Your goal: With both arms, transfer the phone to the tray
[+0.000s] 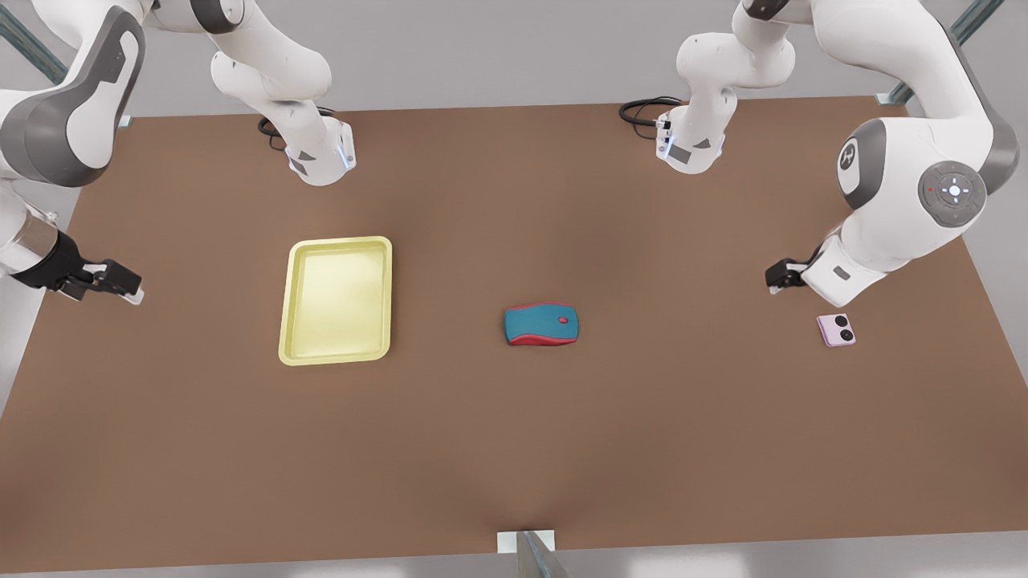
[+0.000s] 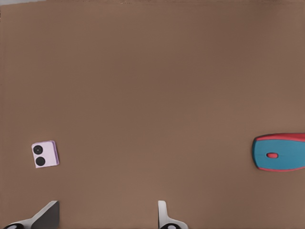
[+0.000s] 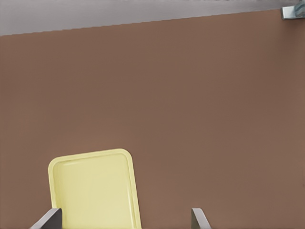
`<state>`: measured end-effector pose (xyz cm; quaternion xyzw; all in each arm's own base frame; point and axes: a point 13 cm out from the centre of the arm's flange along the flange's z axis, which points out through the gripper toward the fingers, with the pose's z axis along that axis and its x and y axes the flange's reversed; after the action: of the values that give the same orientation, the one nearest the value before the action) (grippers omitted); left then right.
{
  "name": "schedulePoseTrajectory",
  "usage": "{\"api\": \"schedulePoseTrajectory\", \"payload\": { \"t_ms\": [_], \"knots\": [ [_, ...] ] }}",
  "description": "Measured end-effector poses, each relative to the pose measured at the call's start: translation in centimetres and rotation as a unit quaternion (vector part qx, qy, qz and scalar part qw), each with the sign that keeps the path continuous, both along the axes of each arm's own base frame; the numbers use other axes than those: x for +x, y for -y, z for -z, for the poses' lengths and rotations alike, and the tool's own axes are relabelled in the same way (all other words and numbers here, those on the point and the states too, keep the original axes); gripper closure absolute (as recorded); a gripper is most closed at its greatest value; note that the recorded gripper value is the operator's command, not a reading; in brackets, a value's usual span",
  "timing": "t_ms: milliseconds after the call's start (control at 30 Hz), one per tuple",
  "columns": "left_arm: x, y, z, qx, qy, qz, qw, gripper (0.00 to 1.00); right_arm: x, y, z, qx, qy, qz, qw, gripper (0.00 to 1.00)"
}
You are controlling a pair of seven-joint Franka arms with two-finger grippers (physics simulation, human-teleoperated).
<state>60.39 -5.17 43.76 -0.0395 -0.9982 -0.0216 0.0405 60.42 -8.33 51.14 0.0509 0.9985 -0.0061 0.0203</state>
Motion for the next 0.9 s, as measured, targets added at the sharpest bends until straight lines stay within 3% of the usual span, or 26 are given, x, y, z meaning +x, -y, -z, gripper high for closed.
{"api": "schedulePoseTrajectory", "payload": {
  "t_ms": [100,167,300,433,600,900],
  "knots": [
    [0.8,-1.0,1.7,0.001,-0.006,-0.008,1.0,0.0,0.2,0.3,-0.1,-0.001,0.004,0.001,1.0,0.0],
    [1.8,-4.2,5.7,0.007,-0.025,-0.034,0.999,0.0,0.3,0.4,-0.1,-0.001,0.006,0.001,1.0,0.0],
    [0.5,-12.7,15.5,0.001,-0.059,-0.09,0.994,0.0,0.5,0.4,-0.1,-0.002,0.009,-0.001,1.0,0.0],
    [0.4,-19.3,22.1,-0.015,-0.047,-0.107,0.993,0.0,0.6,0.4,-0.1,-0.003,0.011,-0.002,1.0,0.0],
    [-2.4,-24.8,29.9,-0.029,-0.032,-0.106,0.993,0.0,0.6,0.4,-0.1,-0.003,0.012,-0.003,1.0,0.0],
    [-5.6,-29.9,36.5,-0.027,-0.005,-0.068,0.997,0.0,0.7,0.5,-0.1,-0.003,0.013,-0.004,1.0,0.0]
  ]
}}
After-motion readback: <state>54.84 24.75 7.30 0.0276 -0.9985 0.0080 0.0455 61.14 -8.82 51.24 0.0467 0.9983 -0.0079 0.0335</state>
